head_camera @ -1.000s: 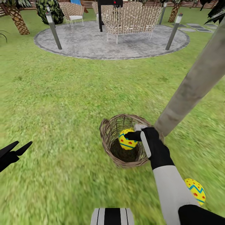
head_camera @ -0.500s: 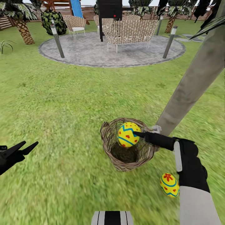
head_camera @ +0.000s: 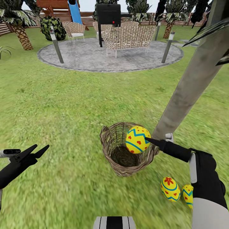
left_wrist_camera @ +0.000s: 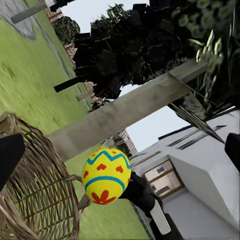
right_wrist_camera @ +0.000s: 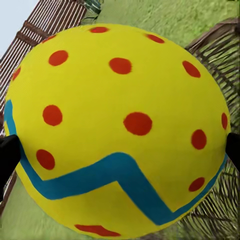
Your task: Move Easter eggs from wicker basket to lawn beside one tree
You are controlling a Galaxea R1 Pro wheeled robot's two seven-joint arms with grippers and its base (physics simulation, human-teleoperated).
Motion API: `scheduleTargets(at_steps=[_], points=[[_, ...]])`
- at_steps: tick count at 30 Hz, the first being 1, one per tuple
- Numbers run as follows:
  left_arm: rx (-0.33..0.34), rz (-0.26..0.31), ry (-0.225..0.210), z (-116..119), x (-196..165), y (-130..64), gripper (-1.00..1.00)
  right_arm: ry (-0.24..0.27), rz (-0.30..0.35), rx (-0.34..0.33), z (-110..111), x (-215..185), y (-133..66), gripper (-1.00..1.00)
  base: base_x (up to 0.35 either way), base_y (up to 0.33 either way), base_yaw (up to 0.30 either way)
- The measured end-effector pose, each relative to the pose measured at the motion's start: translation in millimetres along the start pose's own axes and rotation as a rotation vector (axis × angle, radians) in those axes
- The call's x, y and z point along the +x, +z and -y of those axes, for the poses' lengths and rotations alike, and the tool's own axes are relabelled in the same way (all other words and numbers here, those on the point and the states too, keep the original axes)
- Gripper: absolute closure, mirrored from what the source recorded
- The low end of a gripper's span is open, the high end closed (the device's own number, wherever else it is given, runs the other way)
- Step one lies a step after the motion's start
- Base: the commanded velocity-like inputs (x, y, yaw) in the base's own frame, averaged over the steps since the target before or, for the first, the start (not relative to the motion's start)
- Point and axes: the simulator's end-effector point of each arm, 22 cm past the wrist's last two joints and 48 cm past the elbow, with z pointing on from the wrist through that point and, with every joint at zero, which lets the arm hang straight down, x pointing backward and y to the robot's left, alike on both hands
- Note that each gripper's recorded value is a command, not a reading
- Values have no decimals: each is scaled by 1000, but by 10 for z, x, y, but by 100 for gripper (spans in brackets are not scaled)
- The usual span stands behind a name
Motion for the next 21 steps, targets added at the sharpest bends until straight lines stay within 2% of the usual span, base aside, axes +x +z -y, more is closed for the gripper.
scheduleTargets(at_steps=[3,5,7,8,10,12,17,20,21], points=[[9,2,3,33,-2,9,-100,1,2,-99,-219,-7,-44,100,0,0,-214],[24,3,4,71,-6,9,-100,-1,2,-117,-260,-15,-65,100,0,0,-221],[26,3,5,85,-11,10,-100,14,1,-108,-205,4,-76,100,0,0,-229],[26,0,7,102,-22,10,-100,28,-20,-47,46,37,-271,100,0,0,-231],[26,-1,9,116,-32,7,-100,44,14,-9,196,-44,-463,100,0,0,-234],[27,-2,11,129,-43,4,-100,56,37,12,274,-71,-576,100,0,0,-238],[35,-1,15,166,-43,20,-100,44,29,73,421,-66,-767,100,0,0,-242],[38,-1,18,184,-45,26,-100,29,-14,226,757,25,-936,100,0,0,-256],[39,-1,18,189,-46,26,-100,21,-47,299,910,93,-992,100,0,0,-259]])
